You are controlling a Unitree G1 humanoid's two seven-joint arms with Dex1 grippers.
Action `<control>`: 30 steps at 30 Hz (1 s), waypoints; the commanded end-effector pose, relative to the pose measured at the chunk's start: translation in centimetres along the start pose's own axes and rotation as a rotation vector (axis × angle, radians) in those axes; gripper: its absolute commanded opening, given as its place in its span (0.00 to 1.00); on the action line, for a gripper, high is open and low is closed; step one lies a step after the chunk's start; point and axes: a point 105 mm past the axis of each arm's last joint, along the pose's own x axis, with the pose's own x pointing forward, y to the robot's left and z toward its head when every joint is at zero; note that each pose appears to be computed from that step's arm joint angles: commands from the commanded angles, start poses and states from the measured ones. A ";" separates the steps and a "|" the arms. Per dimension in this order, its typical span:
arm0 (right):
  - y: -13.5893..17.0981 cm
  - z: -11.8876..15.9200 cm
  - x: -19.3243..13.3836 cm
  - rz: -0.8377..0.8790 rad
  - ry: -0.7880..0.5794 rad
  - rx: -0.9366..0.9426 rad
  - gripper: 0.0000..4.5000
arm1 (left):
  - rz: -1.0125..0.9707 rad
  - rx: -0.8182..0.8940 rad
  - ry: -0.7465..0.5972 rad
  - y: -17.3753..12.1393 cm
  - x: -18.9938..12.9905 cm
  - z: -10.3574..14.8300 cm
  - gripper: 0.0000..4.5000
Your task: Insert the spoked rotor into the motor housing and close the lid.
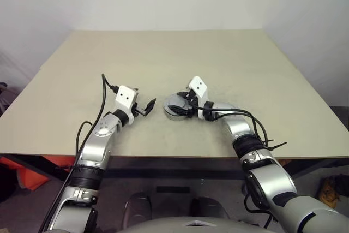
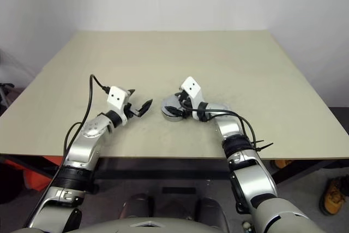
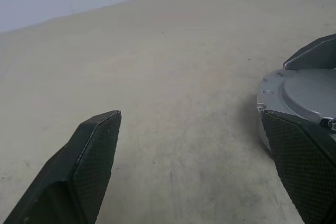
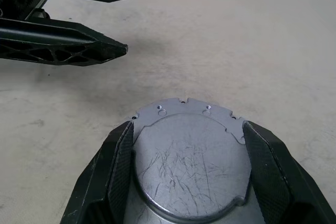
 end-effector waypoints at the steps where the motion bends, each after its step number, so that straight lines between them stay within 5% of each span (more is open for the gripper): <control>1: -0.1 0.7 -0.2 0.022 -0.019 -0.003 0.70 | 0.008 0.020 -0.050 0.2 -0.1 1.5 1.00; 30: 0.0 1.5 -0.4 0.039 -0.052 -0.019 0.70 | -0.106 -0.023 -0.045 -1.2 -0.6 1.6 1.00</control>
